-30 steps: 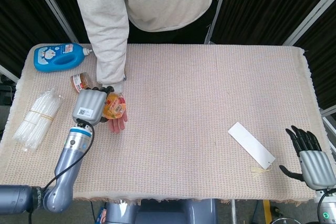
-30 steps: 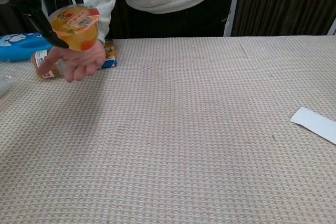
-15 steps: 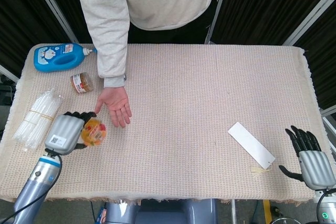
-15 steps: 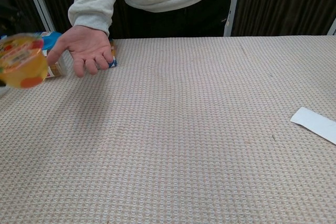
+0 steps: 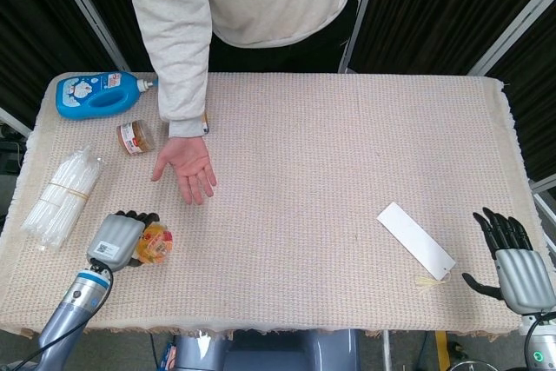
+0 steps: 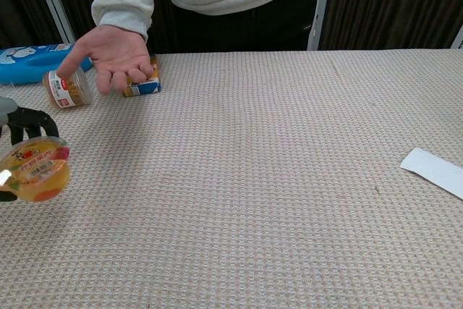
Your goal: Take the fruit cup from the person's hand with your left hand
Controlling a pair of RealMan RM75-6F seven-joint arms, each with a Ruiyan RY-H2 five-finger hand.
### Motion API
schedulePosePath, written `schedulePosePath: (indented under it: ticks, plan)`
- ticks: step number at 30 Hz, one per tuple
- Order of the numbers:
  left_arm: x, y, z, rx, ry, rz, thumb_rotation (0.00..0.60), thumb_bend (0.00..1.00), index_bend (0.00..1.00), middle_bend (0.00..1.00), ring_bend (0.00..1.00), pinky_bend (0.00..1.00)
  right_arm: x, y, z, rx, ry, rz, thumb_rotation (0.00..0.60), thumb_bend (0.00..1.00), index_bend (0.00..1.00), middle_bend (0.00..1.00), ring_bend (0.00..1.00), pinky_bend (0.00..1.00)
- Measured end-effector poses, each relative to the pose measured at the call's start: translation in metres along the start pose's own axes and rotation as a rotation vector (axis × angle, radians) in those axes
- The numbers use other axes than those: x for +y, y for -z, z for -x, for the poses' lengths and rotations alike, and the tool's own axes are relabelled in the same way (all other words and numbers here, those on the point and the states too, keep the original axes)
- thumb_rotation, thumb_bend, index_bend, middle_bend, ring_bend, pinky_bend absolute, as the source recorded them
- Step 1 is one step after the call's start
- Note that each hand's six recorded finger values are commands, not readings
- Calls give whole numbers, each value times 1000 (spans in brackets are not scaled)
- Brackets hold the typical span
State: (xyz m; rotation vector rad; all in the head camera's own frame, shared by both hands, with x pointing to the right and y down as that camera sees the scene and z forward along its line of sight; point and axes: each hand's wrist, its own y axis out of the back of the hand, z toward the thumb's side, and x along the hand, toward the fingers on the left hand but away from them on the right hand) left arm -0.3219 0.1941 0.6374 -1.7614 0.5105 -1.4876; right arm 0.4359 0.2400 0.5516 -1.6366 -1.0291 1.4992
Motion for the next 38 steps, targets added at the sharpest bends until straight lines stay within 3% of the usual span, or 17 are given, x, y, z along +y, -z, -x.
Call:
schedulePosePath:
  ticks: [4,7,9,13,19,26,32,38]
  plan:
    - [-13,-5,-11,3,24,-32,600,463,571,278,282,402,0,0,0,-1,0,2,600,97,57,0,0,0]
    - [-21,-7,-16,3,42,-68,600,335,420,77,73,223,0,0,0,-1,-1,3,600,97,58,0,0,0]
    - [-24,-7,-18,6,57,-77,600,268,296,4,5,128,0,0,0,-1,-2,3,600,96,57,0,0,0]
    - [-22,-6,-19,13,65,-61,600,231,150,0,0,42,0,0,0,-1,-2,3,600,97,57,0,0,0]
    - [-3,-2,-14,20,17,13,600,194,71,0,0,18,0,0,0,-1,-2,1,600,97,58,0,0,0]
    - [17,11,4,23,-72,28,600,152,38,0,0,0,0,0,0,-3,-2,2,600,96,57,0,0,0]
    - [31,32,34,39,-195,49,600,152,8,0,0,0,-1,-1,0,2,-1,-2,600,96,57,0,0,0]
    - [31,62,67,75,-295,-37,600,143,0,0,0,0,-2,-3,1,5,-1,-3,600,96,58,0,0,0]
